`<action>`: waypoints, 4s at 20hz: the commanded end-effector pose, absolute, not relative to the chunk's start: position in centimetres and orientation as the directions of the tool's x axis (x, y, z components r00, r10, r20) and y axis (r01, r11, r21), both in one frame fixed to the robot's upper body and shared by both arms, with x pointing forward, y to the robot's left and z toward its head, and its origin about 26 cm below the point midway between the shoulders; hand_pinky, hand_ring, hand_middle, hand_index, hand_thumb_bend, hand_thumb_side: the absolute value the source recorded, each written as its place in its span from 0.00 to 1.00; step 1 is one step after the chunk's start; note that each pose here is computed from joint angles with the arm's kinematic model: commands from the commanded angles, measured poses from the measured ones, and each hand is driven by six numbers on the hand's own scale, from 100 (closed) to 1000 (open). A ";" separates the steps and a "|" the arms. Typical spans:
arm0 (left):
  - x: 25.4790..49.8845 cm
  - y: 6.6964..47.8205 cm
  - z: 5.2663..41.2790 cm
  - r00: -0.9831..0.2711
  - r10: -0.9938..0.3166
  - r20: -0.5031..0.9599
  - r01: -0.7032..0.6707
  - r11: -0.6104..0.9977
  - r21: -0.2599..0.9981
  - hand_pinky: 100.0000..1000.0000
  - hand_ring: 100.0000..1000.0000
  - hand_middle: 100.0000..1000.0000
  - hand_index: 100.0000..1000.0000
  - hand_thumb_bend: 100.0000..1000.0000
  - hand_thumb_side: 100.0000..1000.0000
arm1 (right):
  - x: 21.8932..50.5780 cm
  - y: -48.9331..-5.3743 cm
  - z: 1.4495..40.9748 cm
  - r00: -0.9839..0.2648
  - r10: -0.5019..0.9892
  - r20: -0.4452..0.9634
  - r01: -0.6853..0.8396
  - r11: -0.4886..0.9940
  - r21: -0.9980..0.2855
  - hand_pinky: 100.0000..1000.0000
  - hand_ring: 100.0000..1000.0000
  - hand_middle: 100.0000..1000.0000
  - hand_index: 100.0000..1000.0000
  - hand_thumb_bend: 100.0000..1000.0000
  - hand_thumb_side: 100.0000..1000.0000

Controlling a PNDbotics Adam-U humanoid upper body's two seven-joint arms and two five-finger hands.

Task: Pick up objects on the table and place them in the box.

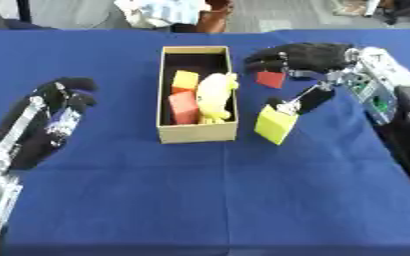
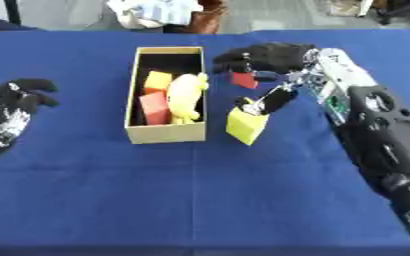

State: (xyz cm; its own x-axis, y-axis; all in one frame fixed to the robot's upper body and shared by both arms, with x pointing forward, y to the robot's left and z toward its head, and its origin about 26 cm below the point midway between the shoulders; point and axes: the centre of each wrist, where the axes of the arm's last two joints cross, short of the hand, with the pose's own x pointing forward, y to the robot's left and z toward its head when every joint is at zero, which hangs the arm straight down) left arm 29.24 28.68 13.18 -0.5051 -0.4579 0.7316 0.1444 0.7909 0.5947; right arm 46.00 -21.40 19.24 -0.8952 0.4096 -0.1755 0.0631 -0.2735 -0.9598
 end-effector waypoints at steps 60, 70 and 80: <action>29.3 28.8 13.9 -0.529 -0.463 0.711 0.157 0.770 0.618 0.82 0.67 0.71 0.82 0.00 0.74 | 46.5 -20.5 16.4 -0.900 0.230 -0.370 0.181 -0.575 -0.798 0.90 1.00 1.00 1.00 0.04 0.29; 29.3 28.9 13.9 -0.529 -0.463 0.711 0.157 0.770 0.619 0.82 0.67 0.71 0.82 0.00 0.75 | 46.0 -20.8 17.5 -0.927 0.242 -0.285 0.140 -0.482 -0.865 0.87 0.97 0.95 0.88 0.00 0.21; 29.2 29.0 13.9 -0.525 -0.469 0.710 0.154 0.769 0.621 0.82 0.68 0.71 0.82 0.00 0.74 | 45.3 -22.3 21.4 -0.950 0.241 -0.201 0.109 -0.347 -0.931 0.86 0.96 0.93 0.87 0.00 0.15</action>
